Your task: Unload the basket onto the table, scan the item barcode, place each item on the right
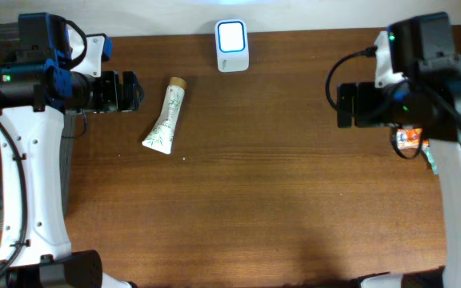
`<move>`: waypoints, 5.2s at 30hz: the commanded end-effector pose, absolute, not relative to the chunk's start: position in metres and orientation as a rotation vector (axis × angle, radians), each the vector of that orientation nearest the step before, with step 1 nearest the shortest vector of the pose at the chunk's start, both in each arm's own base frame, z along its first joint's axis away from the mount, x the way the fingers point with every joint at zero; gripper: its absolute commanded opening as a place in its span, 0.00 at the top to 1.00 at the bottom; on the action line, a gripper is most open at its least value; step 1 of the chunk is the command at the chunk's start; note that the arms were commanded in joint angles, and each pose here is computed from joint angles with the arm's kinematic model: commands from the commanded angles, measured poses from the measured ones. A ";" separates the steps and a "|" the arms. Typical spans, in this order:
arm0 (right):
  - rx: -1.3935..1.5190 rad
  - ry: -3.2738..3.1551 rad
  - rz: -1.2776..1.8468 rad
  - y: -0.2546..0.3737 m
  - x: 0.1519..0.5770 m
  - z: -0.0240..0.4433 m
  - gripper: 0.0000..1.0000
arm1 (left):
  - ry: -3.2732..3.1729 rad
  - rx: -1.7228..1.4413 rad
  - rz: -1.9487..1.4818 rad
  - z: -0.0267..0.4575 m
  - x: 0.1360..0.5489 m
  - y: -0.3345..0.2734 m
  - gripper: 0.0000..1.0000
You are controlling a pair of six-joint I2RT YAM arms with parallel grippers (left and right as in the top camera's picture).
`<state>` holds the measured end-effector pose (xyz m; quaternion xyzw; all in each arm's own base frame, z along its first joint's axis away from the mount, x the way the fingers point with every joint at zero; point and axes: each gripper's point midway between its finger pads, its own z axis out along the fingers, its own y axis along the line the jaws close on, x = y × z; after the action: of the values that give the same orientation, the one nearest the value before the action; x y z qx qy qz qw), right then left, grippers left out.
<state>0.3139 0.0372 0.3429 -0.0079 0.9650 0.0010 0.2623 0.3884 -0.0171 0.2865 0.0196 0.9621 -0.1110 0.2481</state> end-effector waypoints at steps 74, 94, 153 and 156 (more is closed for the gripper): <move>0.859 2.671 -0.049 -0.102 0.392 0.238 0.01 | 2.650 0.349 0.131 0.153 0.503 -0.084 0.37; 0.859 2.671 -0.048 -0.102 0.392 0.238 0.01 | 2.946 0.460 -0.591 0.028 0.463 -0.165 1.00; 0.859 2.671 -0.049 -0.102 0.392 0.238 0.01 | 3.014 0.441 -1.101 0.015 0.407 -0.279 0.01; 0.859 2.671 -0.049 -0.102 0.392 0.238 0.01 | 3.046 0.318 -0.994 0.002 0.408 -0.299 0.01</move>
<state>0.3918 -0.1014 0.2381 0.2952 0.9407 -0.0189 0.1658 0.4157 -0.2889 0.0319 0.1524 0.9208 -0.3585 -0.0167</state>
